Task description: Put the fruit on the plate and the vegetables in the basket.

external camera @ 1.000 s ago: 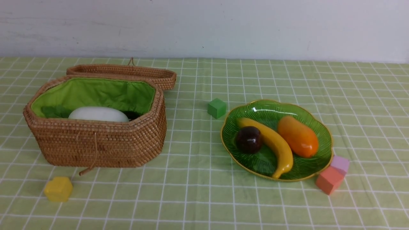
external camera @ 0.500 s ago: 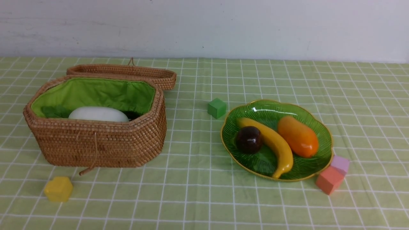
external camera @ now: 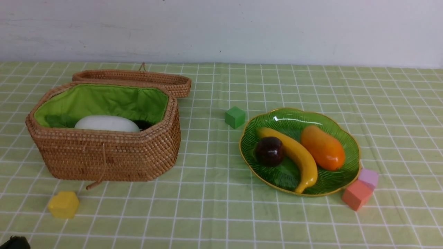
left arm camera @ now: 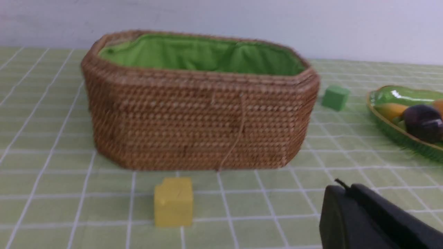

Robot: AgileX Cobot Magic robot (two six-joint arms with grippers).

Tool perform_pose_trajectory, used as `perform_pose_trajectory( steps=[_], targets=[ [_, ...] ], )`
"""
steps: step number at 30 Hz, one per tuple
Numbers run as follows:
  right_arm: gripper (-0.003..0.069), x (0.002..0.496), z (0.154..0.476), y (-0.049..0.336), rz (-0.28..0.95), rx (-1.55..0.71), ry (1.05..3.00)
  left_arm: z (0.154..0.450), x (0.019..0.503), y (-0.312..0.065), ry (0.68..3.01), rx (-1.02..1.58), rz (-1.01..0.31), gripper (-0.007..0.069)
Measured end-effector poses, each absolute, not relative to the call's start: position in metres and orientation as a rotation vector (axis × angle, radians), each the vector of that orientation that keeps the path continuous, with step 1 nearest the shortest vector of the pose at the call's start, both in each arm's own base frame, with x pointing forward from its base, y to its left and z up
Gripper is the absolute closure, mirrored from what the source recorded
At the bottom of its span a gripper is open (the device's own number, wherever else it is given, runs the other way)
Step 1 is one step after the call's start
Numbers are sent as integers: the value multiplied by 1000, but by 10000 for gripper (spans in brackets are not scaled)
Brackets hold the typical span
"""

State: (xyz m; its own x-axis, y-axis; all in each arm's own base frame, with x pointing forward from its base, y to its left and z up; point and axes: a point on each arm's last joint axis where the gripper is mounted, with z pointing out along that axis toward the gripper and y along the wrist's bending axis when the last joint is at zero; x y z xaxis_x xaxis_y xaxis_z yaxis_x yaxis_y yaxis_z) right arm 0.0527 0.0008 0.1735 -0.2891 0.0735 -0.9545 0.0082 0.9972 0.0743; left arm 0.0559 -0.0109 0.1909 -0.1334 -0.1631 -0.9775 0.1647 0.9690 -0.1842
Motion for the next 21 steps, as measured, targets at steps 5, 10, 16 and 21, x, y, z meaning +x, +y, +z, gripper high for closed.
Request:
perform_pose_trajectory(
  steps=[5, 10, 16, 21],
  targets=[
    [641, 53, 173, 1, 64, 59, 1863, 170, 52, -9, 1889, -88, -265, 638],
    [636, 53, 173, 1, 64, 59, 1864, 170, 52, -10, 1892, -127, -306, 638],
    [636, 53, 173, 1, 64, 59, 1864, 170, 52, -10, 1888, -136, -317, 638],
    [631, 53, 173, 1, 64, 59, 1864, 170, 52, -10, 1887, -136, -317, 638]
  ],
)
